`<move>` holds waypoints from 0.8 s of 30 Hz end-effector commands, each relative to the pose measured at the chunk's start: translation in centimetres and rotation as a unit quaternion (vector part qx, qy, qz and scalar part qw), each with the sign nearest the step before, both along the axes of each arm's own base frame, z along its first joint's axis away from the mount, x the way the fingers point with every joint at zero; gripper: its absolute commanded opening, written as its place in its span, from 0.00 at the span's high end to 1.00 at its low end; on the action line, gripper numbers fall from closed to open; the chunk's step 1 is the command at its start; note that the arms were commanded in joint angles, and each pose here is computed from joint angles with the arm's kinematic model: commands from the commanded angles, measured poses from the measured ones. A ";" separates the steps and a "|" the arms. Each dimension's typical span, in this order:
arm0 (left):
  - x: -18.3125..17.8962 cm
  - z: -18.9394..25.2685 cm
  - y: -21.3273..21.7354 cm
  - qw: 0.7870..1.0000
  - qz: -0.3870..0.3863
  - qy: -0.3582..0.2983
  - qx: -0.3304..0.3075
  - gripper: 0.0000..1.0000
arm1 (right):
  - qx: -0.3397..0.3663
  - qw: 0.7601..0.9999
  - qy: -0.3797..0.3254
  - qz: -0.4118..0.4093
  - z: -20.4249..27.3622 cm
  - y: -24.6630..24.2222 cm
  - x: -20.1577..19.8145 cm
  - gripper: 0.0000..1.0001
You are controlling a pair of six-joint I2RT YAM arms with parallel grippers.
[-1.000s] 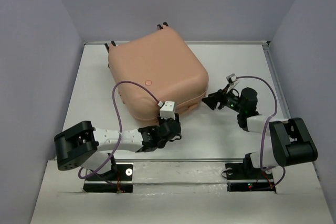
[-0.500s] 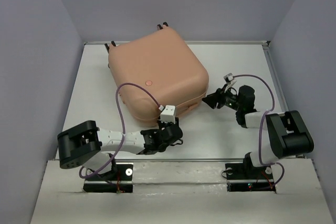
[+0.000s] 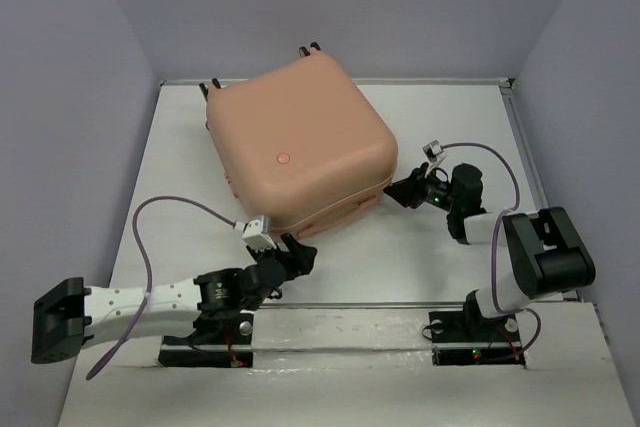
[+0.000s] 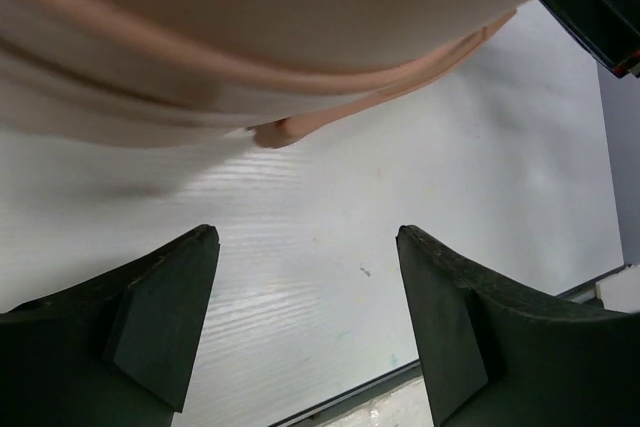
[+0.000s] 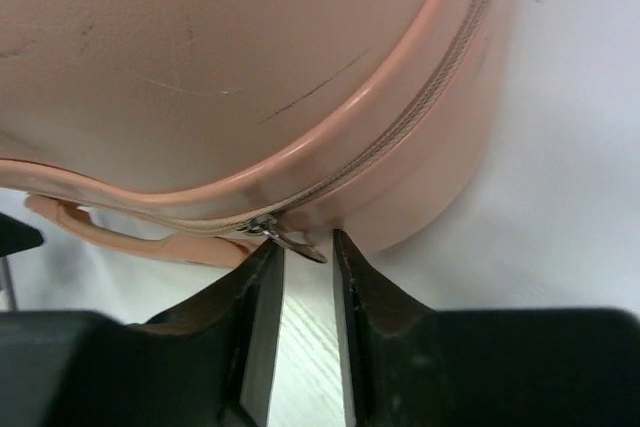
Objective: Pack the luggage
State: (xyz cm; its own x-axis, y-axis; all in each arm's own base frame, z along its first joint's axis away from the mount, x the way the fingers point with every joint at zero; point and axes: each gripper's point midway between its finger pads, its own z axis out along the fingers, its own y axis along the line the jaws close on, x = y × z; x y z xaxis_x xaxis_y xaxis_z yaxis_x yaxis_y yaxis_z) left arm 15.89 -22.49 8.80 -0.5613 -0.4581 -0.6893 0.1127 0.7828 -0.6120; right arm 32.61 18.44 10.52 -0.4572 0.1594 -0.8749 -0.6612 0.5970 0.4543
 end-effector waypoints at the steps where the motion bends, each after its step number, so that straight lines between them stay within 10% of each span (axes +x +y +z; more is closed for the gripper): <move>1: 0.8 -1.2 2.7 0.997 0.067 0.007 -0.049 0.19 | 0.027 0.996 -0.088 0.007 4.3 0.9 0.6 0.73; 7: 2.9 -0.8 2.9 0.995 0.088 -0.012 -0.046 0.23 | 0.024 0.996 -0.088 0.011 4.5 1.6 -0.4 0.93; 24: 7.4 5.0 0.7 0.989 0.100 -0.088 -0.061 0.25 | -0.075 0.995 -0.027 -0.052 0.6 2.7 -6.5 0.93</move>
State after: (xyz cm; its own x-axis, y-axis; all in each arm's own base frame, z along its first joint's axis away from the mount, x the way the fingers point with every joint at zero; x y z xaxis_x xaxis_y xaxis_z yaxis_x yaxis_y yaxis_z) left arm 20.63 -20.31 8.33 -0.4386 -0.5799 -0.6866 0.0089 0.7611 -0.6485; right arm 28.13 20.04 11.71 -0.3718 0.1270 -0.9196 -0.5903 0.7322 0.3398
